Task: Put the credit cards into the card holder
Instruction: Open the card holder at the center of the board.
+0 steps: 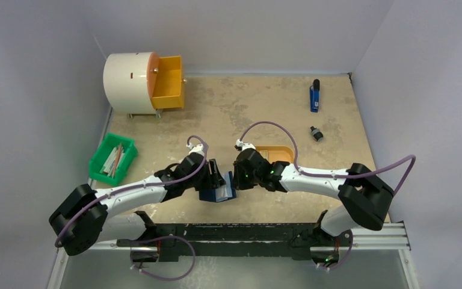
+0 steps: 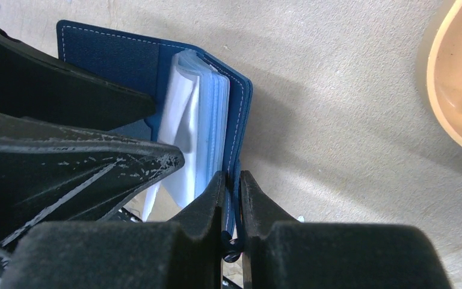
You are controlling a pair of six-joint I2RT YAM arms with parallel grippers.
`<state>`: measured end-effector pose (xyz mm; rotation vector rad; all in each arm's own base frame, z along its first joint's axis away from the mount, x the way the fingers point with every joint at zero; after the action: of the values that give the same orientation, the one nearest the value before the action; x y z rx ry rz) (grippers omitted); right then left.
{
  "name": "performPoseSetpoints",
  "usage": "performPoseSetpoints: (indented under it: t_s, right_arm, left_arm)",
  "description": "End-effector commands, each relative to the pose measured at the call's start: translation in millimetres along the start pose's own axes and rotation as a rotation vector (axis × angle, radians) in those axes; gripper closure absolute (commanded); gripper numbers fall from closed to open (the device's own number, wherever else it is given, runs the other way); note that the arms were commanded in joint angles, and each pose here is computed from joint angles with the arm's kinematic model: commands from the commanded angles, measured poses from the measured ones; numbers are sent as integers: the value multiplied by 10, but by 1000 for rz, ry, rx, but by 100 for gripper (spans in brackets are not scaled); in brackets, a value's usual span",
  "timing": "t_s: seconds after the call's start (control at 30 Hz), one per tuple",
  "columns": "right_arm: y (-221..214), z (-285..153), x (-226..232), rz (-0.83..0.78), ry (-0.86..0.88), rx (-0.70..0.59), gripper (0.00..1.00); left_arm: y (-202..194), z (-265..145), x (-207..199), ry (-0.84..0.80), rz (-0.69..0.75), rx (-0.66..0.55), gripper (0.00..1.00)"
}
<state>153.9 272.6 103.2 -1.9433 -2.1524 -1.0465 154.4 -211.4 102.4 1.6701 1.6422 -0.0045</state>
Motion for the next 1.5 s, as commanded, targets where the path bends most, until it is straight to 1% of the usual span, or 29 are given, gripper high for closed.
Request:
performPoseSetpoints:
  t_s: [0.0,0.2,0.27,0.43,0.57,0.73,0.87,1.07,1.33,1.47]
  right_arm:
    - [179,-116,218,-23,77,-71,100]
    - [189,-118,230,-29,79,-71,100]
    - [193,-124,232,-32,79,-71,100]
    - [194,-124,236,-35,78,-70,100]
    - [193,-118,245,-40,78,-68,100]
    - [191,-110,242,-40,75,-67,100]
    - [190,-111,241,-38,75,-68,100]
    - [176,-107,216,-31,67,-70,100]
    - [133,-98,130,-14,22,-65,100]
    - [103,-80,59,1,-28,-57,100]
  left_arm:
    - [-5,39,51,25,30,-30,46]
    - [-44,77,124,65,42,-21,47]
    - [-41,79,132,70,42,-23,45]
    - [1,31,93,50,33,-50,37]
    - [28,16,67,42,33,-57,35]
    - [7,37,90,51,38,-48,35]
    - [-34,62,150,79,42,-36,41]
    - [-54,59,221,118,45,-42,53]
    - [-88,68,329,184,55,-41,78]
    - [-99,69,371,211,58,-43,87]
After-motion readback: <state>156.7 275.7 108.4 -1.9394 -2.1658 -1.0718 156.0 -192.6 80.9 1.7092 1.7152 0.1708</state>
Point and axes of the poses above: each gripper's point midway between its finger pads, its own z axis out along the fingers, its own x axis along the line the jaws close on, y = z × x, the point moved 7 cm from there along -z, back along the fingers, and after that the axes turned 6 degrees about z, right-handed, at the moved point
